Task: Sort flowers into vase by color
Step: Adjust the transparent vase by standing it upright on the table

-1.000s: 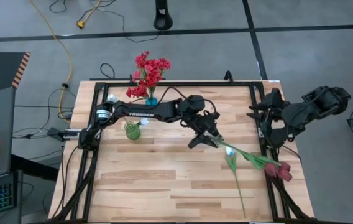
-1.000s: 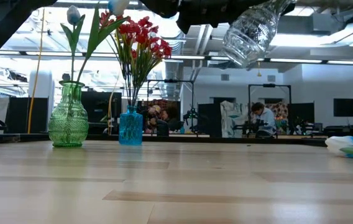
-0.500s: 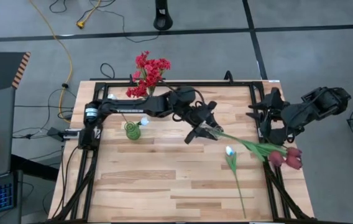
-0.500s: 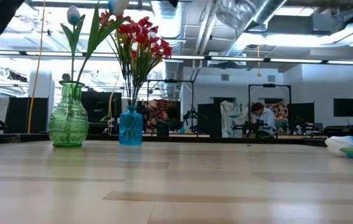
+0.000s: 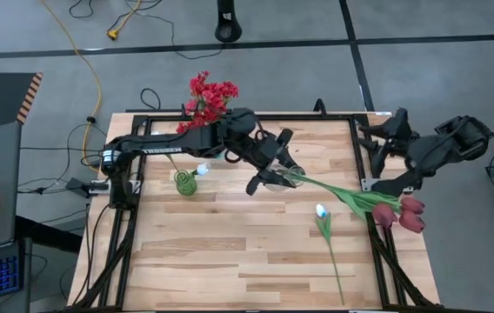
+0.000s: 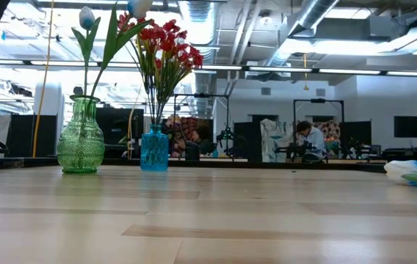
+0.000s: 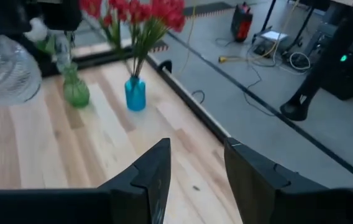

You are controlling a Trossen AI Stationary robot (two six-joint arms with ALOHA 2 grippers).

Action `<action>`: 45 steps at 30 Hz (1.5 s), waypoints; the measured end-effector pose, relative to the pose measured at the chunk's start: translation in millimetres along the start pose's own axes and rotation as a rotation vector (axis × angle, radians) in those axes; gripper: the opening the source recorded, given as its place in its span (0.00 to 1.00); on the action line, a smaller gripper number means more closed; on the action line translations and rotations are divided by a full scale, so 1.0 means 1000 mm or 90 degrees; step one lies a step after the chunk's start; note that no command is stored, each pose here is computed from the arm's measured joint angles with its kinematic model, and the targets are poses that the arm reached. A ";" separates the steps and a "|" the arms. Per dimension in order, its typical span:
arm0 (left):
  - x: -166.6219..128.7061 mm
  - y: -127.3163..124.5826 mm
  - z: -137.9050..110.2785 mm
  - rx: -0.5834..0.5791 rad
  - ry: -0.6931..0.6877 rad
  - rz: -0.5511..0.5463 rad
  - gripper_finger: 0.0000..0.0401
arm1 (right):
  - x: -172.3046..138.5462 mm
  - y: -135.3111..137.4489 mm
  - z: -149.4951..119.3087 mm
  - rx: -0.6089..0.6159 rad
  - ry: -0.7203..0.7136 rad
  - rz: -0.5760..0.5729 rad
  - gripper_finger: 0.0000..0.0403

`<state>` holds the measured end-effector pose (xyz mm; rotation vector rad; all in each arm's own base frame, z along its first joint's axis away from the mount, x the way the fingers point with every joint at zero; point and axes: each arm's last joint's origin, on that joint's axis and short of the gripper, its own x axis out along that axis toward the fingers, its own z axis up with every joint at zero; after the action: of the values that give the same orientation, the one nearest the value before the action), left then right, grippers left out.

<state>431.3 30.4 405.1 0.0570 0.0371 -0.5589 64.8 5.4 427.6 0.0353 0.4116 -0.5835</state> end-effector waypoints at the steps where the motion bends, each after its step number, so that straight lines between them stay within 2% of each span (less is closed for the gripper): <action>1: -0.002 -0.001 0.003 0.003 -0.004 0.000 0.37 | -0.001 -0.002 0.001 0.009 -0.009 -0.002 0.44; 6: -0.012 -0.008 0.019 0.007 -0.024 0.005 0.38 | -0.006 -0.008 0.005 0.063 -0.052 0.001 0.44; 10: -0.023 -0.014 0.034 0.022 -0.042 0.035 0.37 | -0.007 -0.006 0.011 0.100 -0.081 0.000 0.44; 16: -0.042 -0.025 0.058 0.055 -0.071 0.087 0.38 | 0.003 0.013 0.019 0.123 -0.101 -0.010 0.44; 22: -0.067 -0.042 0.081 0.072 -0.089 0.096 0.37 | 0.024 0.035 0.005 0.107 -0.104 -0.048 0.44; 31: -0.108 -0.069 0.104 0.099 -0.123 0.173 0.37 | 0.050 0.056 -0.019 0.126 -0.107 -0.057 0.44; 37: -0.138 -0.090 0.094 0.118 -0.136 0.244 0.38 | 0.073 0.068 -0.030 0.137 -0.086 -0.053 0.44; 41: -0.151 -0.101 0.062 0.109 -0.179 0.276 0.37 | 0.089 0.073 -0.034 0.153 -0.073 -0.030 0.44; 45: -0.165 -0.113 0.023 0.094 -0.239 0.315 0.38 | 0.109 0.083 -0.032 0.126 -0.060 0.035 0.44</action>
<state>232.5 20.5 431.7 0.1001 -0.3757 -0.0700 181.1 22.1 349.3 0.2074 0.2588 -0.5683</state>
